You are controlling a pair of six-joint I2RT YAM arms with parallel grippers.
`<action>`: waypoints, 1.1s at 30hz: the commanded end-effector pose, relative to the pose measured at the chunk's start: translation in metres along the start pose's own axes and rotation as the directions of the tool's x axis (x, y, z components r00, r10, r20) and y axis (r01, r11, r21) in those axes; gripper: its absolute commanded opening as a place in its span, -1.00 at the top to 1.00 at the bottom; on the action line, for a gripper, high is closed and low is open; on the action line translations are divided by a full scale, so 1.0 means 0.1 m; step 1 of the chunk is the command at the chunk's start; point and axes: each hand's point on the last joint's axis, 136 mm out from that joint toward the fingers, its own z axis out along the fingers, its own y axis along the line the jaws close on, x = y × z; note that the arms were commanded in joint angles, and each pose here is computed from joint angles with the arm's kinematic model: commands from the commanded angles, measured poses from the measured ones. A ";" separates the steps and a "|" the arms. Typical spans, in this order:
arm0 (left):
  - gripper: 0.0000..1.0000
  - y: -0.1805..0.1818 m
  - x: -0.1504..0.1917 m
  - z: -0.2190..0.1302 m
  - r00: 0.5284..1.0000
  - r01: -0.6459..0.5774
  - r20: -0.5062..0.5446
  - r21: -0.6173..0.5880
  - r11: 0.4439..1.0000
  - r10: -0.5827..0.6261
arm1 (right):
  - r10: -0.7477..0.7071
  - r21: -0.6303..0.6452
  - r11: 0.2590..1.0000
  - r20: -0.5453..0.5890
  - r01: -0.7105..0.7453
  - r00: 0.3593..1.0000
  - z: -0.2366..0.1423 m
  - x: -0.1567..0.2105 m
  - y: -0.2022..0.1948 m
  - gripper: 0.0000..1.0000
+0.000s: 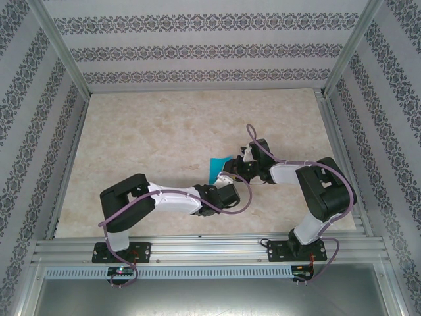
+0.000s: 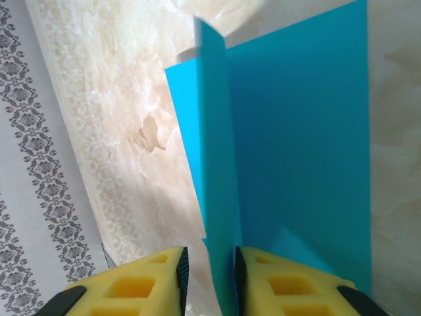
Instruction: Fold a paper plane with a square sheet of paper (pick it up from the middle)
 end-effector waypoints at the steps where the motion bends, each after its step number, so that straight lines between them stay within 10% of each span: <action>1: 0.84 -0.04 -0.10 -0.07 0.999 0.030 0.012 0.138 0.990 -0.032 | -0.083 -0.031 0.996 0.047 0.085 0.995 -0.21 -0.08 0.25 0.32; 12: 0.85 -0.07 -0.11 -0.08 0.982 0.189 -0.080 0.486 0.853 -0.171 | -0.196 0.090 0.979 0.133 0.185 0.972 -0.65 0.00 0.18 -0.04; 33: 0.85 0.25 -0.08 -0.07 0.842 0.512 -0.204 0.596 0.619 -0.499 | -0.232 -0.005 0.973 0.033 0.232 0.972 -0.16 0.32 0.29 0.70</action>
